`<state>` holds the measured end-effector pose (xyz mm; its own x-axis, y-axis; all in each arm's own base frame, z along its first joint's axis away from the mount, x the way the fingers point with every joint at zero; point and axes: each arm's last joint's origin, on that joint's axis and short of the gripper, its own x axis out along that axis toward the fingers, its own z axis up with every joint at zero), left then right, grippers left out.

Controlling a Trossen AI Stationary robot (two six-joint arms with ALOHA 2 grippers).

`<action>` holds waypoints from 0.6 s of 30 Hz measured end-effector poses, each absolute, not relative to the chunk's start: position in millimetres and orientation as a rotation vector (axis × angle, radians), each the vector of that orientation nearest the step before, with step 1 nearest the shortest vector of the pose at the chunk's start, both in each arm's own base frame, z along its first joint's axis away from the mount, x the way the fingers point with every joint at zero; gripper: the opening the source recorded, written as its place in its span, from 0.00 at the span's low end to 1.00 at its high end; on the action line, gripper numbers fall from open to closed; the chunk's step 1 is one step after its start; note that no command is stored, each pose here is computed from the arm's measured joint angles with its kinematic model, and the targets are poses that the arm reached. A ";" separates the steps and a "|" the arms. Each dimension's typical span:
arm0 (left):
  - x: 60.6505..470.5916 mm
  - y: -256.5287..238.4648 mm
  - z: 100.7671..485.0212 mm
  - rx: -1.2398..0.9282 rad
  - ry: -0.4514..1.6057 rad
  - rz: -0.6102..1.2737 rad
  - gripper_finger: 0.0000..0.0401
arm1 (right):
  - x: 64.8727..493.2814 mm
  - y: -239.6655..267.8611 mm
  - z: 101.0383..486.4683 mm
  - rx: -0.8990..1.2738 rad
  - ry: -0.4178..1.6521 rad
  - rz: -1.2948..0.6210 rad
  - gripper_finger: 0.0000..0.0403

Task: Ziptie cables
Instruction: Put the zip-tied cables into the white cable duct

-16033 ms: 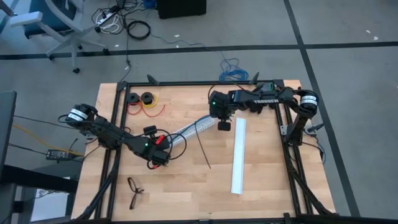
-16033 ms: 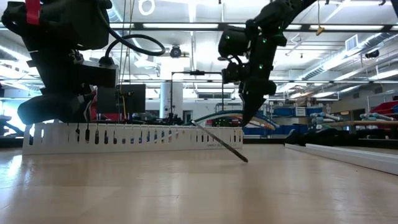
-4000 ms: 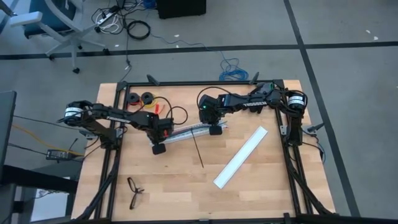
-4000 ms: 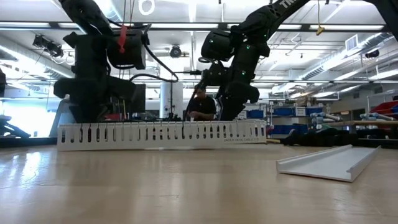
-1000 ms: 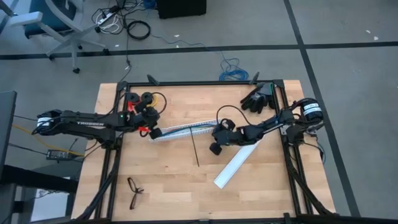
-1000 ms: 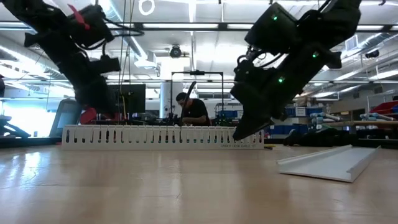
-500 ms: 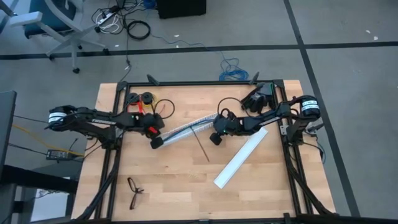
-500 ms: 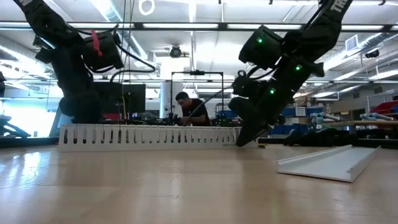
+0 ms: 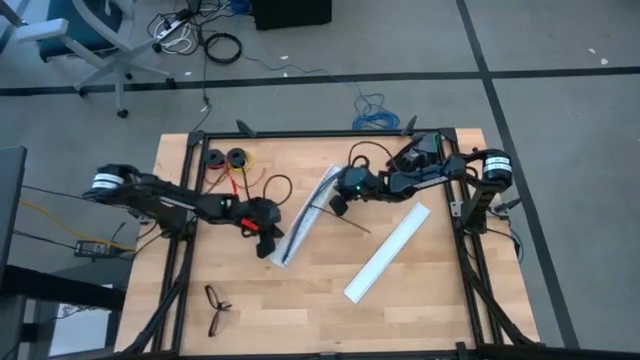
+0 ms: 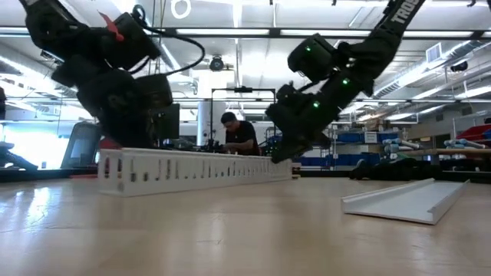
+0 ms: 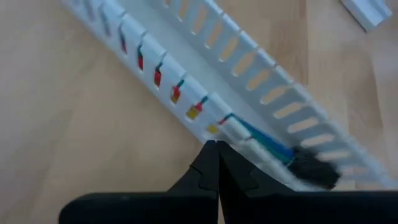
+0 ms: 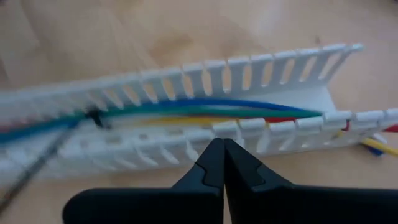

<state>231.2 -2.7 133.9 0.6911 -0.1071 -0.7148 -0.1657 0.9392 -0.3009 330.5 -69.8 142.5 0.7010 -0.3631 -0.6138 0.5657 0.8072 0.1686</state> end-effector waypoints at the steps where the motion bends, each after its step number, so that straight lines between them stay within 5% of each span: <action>1: 235.5 -4.2 131.0 -0.357 0.813 0.027 0.00 | 335.0 -71.7 145.0 0.357 0.591 -0.517 0.00; 18: 336.4 -13.0 122.0 -0.179 0.700 -0.066 0.00 | 410.2 -77.6 131.7 0.248 0.723 -0.069 0.00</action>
